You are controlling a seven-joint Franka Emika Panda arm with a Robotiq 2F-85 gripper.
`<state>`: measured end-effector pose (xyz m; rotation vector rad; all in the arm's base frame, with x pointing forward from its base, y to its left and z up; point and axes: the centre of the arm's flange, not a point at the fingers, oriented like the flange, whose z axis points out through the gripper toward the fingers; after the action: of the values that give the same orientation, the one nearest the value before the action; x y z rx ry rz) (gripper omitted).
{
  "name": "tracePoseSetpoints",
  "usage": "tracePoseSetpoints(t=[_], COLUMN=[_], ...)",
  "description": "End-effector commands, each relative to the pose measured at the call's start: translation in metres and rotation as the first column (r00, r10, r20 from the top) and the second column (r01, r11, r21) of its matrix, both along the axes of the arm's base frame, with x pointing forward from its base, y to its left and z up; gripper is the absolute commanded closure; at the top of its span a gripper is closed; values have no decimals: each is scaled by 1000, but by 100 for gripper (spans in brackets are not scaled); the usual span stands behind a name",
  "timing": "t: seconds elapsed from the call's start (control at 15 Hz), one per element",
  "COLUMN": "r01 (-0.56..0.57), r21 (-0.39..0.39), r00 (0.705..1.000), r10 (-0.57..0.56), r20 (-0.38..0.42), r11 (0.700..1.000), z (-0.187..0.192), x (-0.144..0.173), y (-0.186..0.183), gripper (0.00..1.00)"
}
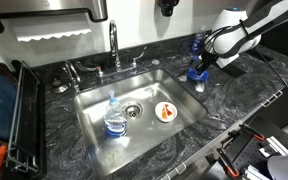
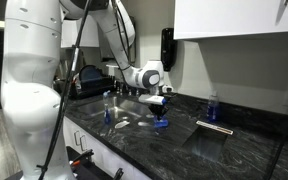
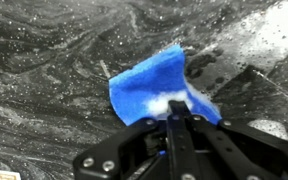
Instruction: Clean the counter with the sponge
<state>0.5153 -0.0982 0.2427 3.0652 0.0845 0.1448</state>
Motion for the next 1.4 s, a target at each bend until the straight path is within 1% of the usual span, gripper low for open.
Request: tracePoseSetpoints(t=[0.0, 0.13, 0.47, 0.67, 0.8, 1.0, 1.33], r01=[9, 23, 48, 41, 26, -9, -36], r21=[10, 35, 163, 194, 206, 228, 268], r00=[1000, 1000, 998, 998, 997, 996, 993], r10=[-9, -23, -42, -30, -12, 29, 64], r20=[-18, -16, -41, -59, -71, -85, -97], r11=[1000, 999, 985, 980, 978, 974, 963], z=[-27, -29, -29, -27, -26, -26, -31], x=[19, 23, 22, 18, 15, 13, 12], y=[-29, -36, -43, -42, -33, -8, 31], gripper=[100, 100, 100, 100, 100, 100, 100])
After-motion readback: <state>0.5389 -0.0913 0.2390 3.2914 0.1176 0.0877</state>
